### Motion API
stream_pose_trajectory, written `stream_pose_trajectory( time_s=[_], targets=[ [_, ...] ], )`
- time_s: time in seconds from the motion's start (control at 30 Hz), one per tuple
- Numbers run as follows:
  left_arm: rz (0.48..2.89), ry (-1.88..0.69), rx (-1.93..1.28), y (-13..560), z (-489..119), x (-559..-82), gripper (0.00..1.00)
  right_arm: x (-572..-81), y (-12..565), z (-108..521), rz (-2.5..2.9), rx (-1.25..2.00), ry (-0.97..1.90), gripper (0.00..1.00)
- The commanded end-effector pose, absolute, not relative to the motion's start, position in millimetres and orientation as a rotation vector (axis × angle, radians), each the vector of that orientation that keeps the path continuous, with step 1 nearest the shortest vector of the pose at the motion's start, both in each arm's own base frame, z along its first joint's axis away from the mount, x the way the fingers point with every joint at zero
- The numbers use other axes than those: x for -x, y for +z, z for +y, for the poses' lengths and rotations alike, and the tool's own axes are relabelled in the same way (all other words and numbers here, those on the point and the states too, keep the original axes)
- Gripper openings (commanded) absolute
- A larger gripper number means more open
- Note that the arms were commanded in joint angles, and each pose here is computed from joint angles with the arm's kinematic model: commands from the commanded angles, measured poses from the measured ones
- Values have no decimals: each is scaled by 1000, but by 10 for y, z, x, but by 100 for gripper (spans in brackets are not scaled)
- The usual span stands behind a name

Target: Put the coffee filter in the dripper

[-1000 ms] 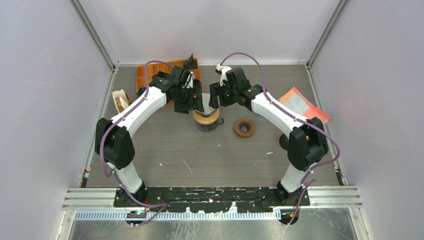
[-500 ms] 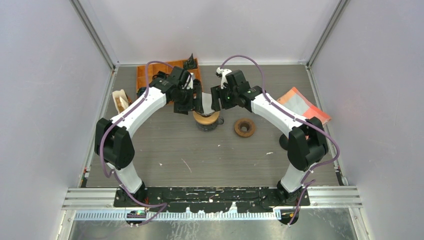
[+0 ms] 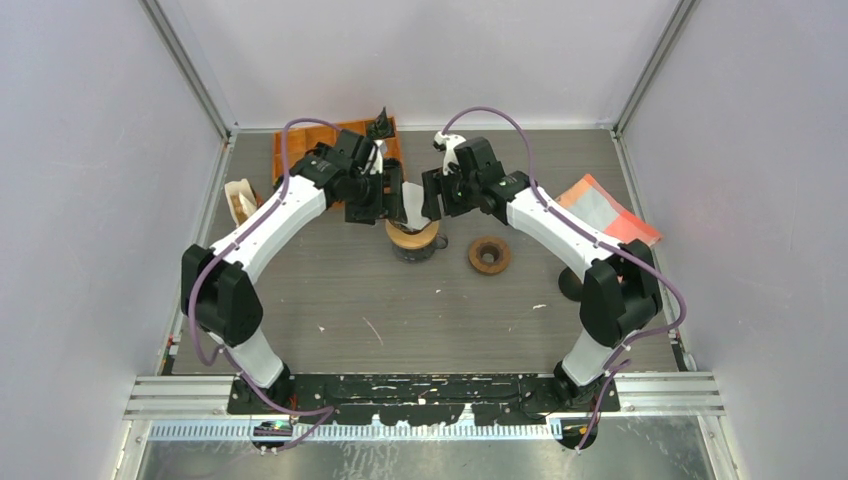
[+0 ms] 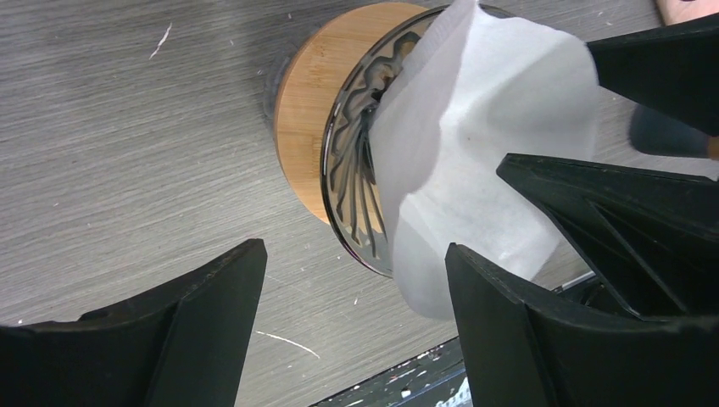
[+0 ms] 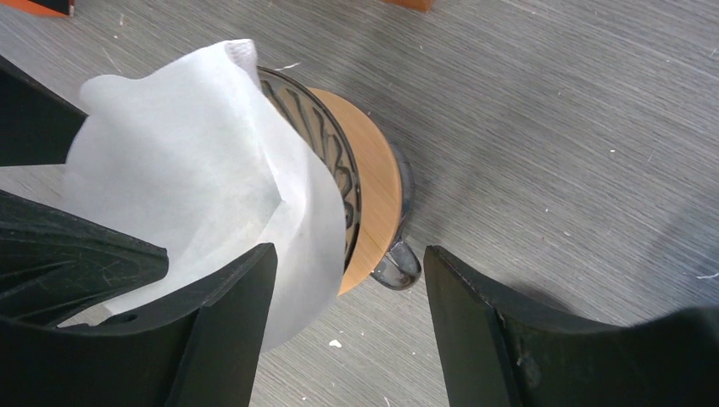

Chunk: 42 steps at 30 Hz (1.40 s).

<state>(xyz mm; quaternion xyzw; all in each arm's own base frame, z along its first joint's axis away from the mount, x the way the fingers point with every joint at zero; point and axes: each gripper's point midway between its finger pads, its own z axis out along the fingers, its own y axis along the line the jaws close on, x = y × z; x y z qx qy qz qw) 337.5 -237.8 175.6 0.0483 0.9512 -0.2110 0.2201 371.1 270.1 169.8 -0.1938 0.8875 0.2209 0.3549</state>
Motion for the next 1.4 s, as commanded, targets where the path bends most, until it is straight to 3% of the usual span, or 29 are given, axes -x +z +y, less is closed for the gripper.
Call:
stream_pose_trajectory(
  time_s=[0.0,0.77,1.37],
  targets=[
    [2479,-679,-129,2242,-2444,-3451,80,-3763,2281,2781,2142,489,643,71],
    [2546,-458,-48,1877,-2176,-3684,71,-3978,2005,2667,2192,458,491,70],
    [2609,-441,-52,1643,-2176,-3648,67,-3988,1681,2609,2261,463,433,70]
  ],
)
